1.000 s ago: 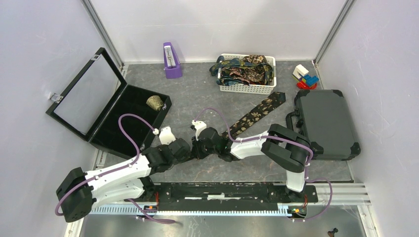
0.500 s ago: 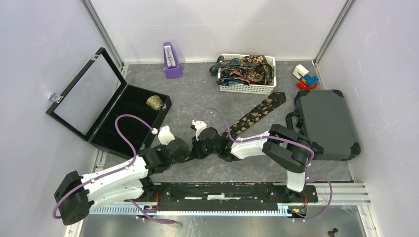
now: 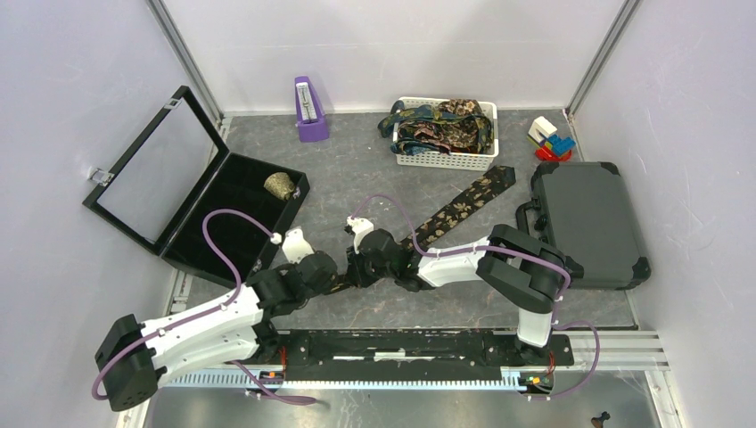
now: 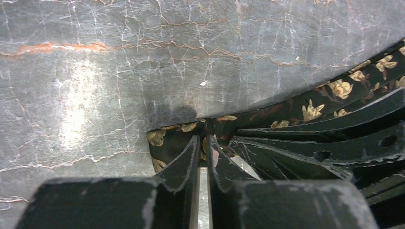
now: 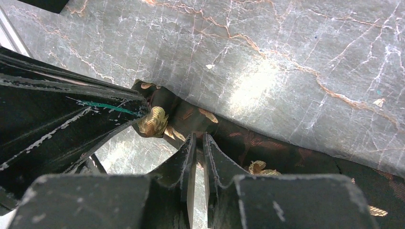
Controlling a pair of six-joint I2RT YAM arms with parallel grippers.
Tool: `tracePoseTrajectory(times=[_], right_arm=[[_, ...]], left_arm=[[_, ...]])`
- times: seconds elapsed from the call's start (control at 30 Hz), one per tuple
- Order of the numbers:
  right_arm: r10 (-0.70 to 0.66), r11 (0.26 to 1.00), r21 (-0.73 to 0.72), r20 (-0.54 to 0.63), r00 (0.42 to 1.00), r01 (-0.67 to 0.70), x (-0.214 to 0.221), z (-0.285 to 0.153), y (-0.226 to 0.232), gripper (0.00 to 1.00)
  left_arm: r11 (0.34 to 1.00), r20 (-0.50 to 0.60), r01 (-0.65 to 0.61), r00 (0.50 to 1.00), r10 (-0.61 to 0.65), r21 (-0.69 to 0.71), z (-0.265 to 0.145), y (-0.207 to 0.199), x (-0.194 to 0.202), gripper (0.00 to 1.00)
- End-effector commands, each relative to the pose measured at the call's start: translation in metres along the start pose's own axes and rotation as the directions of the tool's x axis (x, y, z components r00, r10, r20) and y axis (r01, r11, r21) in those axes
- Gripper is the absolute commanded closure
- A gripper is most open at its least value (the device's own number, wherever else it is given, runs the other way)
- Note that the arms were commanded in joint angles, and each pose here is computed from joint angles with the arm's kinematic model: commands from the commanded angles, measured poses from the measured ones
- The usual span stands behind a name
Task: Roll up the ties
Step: Roll the tie at the center of the board.
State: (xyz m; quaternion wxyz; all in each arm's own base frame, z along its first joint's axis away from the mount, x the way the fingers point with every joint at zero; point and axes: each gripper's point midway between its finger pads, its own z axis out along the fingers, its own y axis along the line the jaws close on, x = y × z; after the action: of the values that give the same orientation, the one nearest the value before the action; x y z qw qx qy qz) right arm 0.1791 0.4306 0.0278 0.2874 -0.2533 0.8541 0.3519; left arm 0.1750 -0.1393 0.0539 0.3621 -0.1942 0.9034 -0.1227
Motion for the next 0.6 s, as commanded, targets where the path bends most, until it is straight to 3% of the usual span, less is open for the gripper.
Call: tracePoseTrajectory(times=[0.0,0.07,0.3,0.57], right_arm=[[0.005,0.999,-0.032,0.064,0.998,-0.003,-0.026,-0.009,0.015,0.83],[0.004,0.999,-0.036,0.073,0.997,-0.002,-0.03,-0.011,0.018,0.82],[0.018,0.998,-0.057,0.088,0.996,-0.013,-0.036,-0.016,0.024,0.77],[0.048,0.994,-0.104,0.09,0.995,-0.039,-0.039,-0.015,0.034,0.61]], left_arm=[[1.0,0.025,0.007,1.0,-0.007,-0.014,0.002,0.006,-0.002,0.91],[1.0,0.024,0.006,1.0,-0.005,-0.017,0.003,0.007,-0.001,0.97],[1.0,0.027,0.013,1.0,-0.013,-0.009,0.003,0.006,-0.001,0.98],[1.0,0.016,0.021,1.0,-0.021,0.0,0.008,0.006,0.005,0.98]])
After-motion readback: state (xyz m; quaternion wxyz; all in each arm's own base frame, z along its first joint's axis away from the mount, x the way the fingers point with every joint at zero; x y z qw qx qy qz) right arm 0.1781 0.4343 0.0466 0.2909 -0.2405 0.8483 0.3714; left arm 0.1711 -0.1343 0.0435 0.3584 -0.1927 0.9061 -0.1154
